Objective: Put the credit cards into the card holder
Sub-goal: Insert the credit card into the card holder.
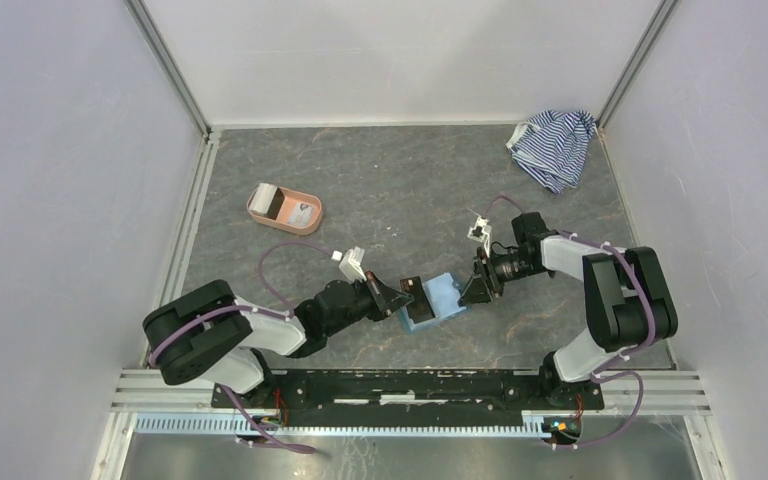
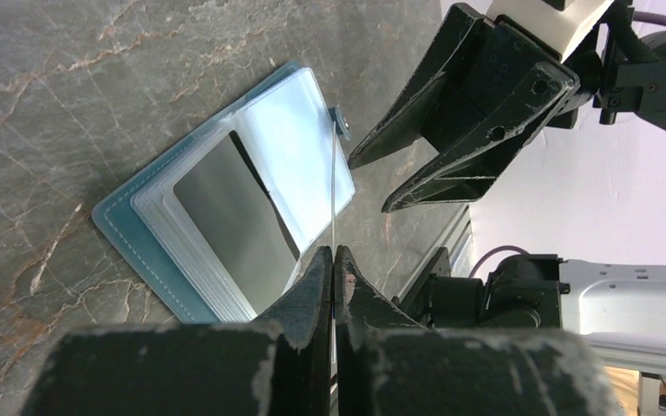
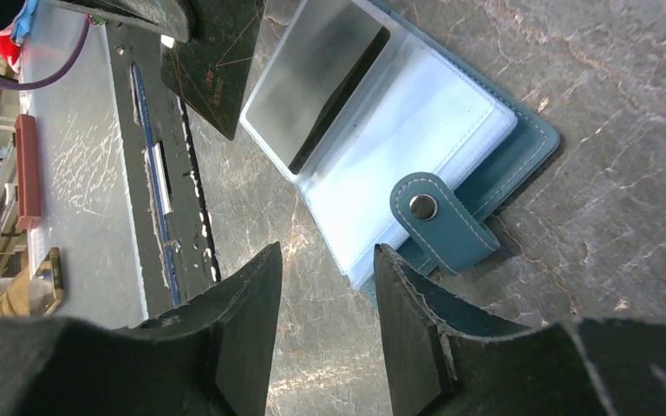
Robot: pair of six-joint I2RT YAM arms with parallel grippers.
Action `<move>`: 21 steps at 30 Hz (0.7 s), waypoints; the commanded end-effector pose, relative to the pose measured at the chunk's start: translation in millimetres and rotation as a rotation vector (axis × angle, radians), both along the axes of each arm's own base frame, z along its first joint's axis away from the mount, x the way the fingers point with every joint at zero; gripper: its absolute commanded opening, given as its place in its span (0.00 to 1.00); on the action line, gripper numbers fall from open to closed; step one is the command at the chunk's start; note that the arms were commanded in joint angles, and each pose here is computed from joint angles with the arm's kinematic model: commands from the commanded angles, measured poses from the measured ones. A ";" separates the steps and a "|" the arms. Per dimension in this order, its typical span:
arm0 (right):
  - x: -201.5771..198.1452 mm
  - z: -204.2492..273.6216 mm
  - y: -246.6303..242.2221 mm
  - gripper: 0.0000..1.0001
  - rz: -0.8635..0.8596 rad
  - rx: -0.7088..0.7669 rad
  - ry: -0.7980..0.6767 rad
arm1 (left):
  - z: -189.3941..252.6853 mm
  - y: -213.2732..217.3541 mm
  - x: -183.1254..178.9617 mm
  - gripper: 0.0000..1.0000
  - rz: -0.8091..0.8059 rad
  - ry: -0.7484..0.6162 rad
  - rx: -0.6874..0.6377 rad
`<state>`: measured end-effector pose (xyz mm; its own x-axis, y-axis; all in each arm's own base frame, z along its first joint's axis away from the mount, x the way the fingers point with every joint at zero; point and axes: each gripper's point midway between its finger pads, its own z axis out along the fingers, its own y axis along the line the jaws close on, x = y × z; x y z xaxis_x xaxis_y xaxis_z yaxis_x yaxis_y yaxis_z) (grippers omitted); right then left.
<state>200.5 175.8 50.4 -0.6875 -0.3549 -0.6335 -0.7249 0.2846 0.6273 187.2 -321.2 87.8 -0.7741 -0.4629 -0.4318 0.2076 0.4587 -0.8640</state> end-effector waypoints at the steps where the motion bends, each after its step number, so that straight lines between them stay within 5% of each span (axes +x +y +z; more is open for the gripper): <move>1: -2.7 -1.8 3.6 0.49 0.021 0.020 0.023 | 13.4 -11.1 2.1 0.02 0.005 0.001 -0.069; 21: -0.1 3.9 12.3 0.49 0.020 0.081 0.066 | -7.0 -13.6 1.3 0.02 0.006 0.033 -0.042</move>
